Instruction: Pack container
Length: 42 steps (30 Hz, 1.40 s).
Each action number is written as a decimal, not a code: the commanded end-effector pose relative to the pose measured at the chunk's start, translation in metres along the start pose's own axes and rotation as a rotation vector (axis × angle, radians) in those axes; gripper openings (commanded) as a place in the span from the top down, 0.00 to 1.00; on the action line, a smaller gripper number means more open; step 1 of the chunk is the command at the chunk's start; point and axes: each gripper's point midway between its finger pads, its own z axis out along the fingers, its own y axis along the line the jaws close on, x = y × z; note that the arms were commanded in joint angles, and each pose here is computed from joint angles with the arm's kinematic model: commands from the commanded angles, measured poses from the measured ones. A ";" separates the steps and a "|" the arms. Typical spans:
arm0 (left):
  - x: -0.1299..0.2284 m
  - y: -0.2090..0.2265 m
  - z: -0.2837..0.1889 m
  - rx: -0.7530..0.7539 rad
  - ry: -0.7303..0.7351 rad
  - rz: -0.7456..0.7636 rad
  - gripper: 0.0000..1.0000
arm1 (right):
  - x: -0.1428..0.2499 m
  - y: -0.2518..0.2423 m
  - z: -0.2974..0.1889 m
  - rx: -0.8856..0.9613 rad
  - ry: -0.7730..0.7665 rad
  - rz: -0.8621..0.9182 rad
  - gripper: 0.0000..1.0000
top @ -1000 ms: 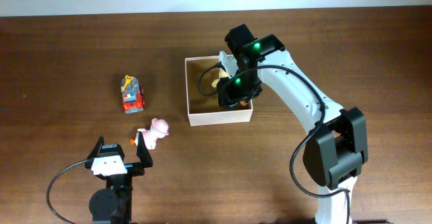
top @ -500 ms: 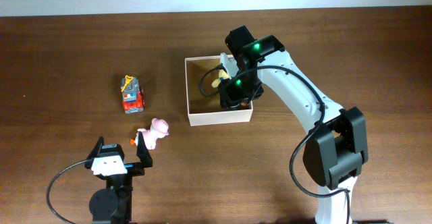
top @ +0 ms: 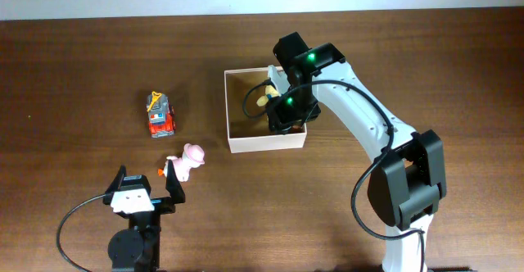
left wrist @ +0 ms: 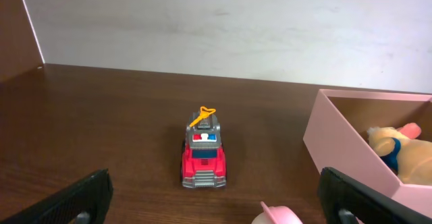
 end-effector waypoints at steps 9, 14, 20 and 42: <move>0.002 0.000 0.000 0.005 -0.001 0.012 0.01 | 0.007 -0.007 0.011 0.037 0.033 0.003 0.43; 0.002 0.000 0.000 0.005 -0.001 0.012 0.01 | 0.007 -0.007 0.011 0.037 0.029 0.002 0.28; 0.002 0.000 0.000 0.005 -0.001 0.012 0.01 | 0.006 -0.007 0.010 0.036 0.025 0.002 0.27; 0.002 0.000 0.000 0.005 -0.001 0.012 0.01 | -0.079 -0.037 -0.065 -0.003 -0.326 0.033 0.23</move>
